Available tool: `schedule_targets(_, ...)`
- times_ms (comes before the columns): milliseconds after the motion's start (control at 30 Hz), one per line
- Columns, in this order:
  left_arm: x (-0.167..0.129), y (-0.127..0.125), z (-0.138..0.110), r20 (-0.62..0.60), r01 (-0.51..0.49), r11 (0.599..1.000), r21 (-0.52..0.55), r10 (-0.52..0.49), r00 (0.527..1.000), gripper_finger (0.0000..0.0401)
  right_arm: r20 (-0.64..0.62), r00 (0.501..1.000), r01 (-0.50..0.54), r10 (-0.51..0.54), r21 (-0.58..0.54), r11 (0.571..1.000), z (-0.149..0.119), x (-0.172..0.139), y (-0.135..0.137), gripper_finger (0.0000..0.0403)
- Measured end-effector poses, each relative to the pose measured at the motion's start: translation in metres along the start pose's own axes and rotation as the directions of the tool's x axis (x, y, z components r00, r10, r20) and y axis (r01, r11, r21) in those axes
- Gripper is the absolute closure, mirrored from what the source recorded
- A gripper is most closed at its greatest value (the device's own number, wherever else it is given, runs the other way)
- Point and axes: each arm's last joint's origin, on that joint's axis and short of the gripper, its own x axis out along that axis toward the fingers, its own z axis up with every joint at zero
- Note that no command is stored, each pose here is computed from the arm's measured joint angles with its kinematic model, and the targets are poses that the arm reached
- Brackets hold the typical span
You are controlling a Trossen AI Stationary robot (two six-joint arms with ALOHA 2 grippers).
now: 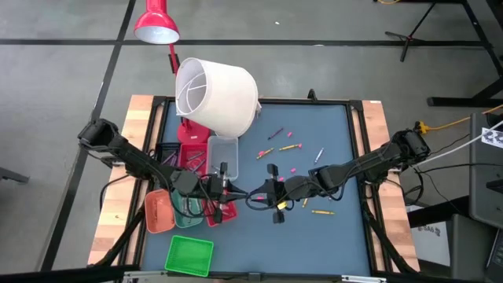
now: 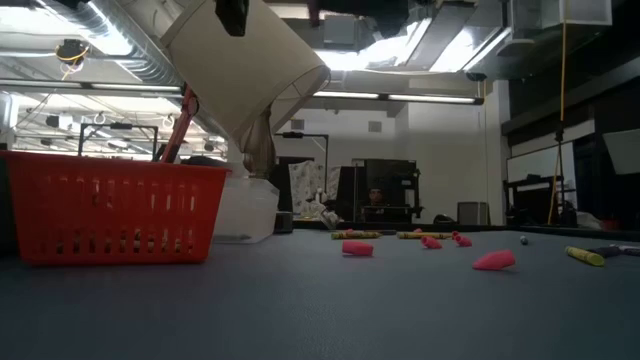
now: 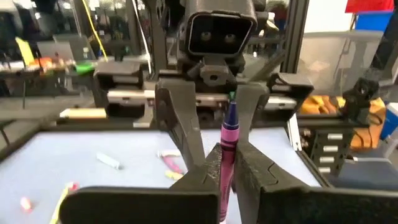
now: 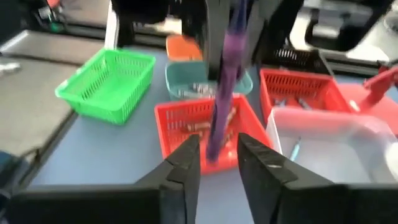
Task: Sort crayons
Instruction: Put the violet crayon into the black bin
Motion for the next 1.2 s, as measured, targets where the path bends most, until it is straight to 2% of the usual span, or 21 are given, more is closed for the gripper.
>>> schedule_targets(167,-0.015,0.002,0.004,-0.117,-0.003,0.998,-0.065,-0.005,0.993,0.0394,-0.112,0.994,-0.016,0.013,-0.023,1.0,-0.011,-0.001,0.0,0.0291)
schedule_targets(300,-0.038,0.01,0.016,-0.209,-0.033,0.988,-0.152,0.0,0.978,0.0394,-0.219,0.975,-0.053,0.044,-0.036,0.998,-0.021,-0.002,0.001,0.0292)
schedule_targets(433,-0.067,0.022,0.027,-0.306,-0.094,0.97,-0.225,0.022,0.952,0.0393,-0.299,0.951,-0.09,0.077,-0.028,0.996,-0.029,-0.004,0.001,0.0292)
schedule_targets(567,-0.097,0.036,0.029,-0.42,-0.219,0.93,-0.296,0.079,0.904,0.0393,-0.361,0.926,-0.101,0.111,0.046,0.994,-0.035,-0.007,0.002,0.0292)
schedule_targets(733,-0.129,0.051,0.022,-0.575,-0.392,0.844,-0.366,0.127,0.809,0.0393,-0.435,0.893,-0.082,0.112,0.087,0.993,-0.042,-0.01,0.001,0.0292)
schedule_targets(933,-0.161,0.065,0.012,-0.716,-0.61,0.691,-0.388,0.191,0.672,0.0393,-0.463,0.879,-0.08,0.109,0.083,0.993,-0.045,-0.011,0.001,0.0292)
schedule_targets(1033,-0.174,0.071,0.008,-0.773,-0.7,0.621,-0.354,0.228,0.593,0.0393,-0.455,0.884,-0.081,0.11,0.084,0.993,-0.044,-0.011,0.001,0.0292)
schedule_targets(1200,-0.191,0.079,0.0,-0.845,-0.824,0.513,-0.238,0.309,0.437,0.0393,-0.461,0.881,-0.079,0.109,0.083,0.993,-0.045,-0.011,0.001,0.0292)
